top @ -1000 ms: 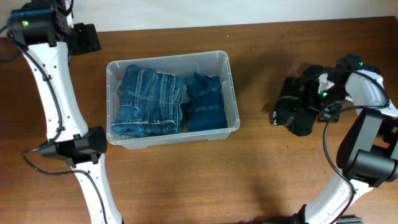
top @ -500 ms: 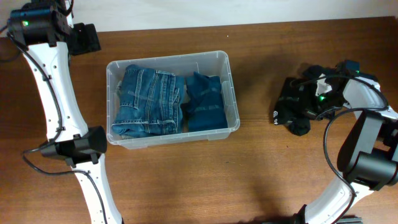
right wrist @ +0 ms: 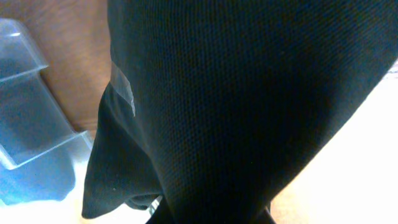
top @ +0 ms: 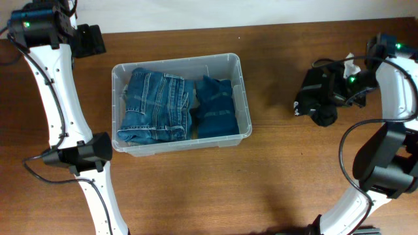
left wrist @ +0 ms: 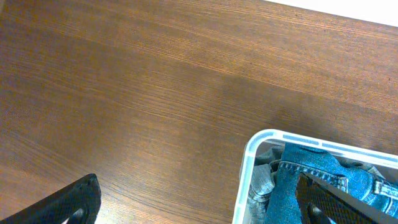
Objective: Pack container
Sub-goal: 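Carry the black clothing into the box on top of the sweater, then move the right gripper back and grasp the remaining black clothing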
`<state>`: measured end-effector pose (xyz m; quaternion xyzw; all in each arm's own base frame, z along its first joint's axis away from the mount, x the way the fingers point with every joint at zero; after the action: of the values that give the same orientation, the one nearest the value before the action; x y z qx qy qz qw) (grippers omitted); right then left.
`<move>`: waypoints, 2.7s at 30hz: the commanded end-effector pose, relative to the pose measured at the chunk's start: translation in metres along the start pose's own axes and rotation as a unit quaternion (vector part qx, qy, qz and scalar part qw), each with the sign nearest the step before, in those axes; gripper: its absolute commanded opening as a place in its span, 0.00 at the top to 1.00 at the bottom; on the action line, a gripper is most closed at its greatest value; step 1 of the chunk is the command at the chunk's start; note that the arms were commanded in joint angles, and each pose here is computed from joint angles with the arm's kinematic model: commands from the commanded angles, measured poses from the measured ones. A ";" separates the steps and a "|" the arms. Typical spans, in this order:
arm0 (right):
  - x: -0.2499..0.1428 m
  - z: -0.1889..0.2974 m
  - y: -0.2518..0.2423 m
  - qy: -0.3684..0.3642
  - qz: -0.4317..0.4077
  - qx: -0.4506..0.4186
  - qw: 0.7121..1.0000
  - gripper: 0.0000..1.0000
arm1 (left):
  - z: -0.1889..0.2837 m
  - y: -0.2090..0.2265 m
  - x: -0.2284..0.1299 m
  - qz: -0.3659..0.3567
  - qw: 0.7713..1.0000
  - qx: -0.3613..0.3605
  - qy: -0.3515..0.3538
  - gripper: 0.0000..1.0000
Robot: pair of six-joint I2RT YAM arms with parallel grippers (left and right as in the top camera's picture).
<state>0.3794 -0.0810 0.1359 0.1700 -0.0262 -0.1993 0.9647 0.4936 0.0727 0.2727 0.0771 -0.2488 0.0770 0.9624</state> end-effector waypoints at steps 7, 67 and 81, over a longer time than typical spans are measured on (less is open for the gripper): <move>-0.002 0.039 0.048 -0.022 0.057 0.013 0.998 0.96 | 0.001 -0.001 0.002 0.005 1.000 -0.002 -0.005 0.01; 0.033 0.114 0.081 -0.193 0.012 -0.128 0.973 0.05 | 0.001 -0.001 0.002 0.005 1.000 -0.002 -0.005 0.01; 0.063 -0.004 -0.089 -0.112 -0.015 -0.069 0.991 0.01 | 0.001 -0.001 0.002 0.005 1.000 -0.002 -0.005 0.01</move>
<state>0.4070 -0.1824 0.1087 0.0577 -0.1111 -0.2634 0.9565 0.4937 0.0727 0.2728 0.0770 -0.2490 0.0769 0.9624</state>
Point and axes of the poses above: each gripper's point midway between its finger pads, its own z axis back along the fingers, its own y axis along the line the jaws close on, x = y × z, the point moved 1 cm from there along z, back along the fingers, and after that the axes turned 5 degrees about -z, right-handed, at the moved point
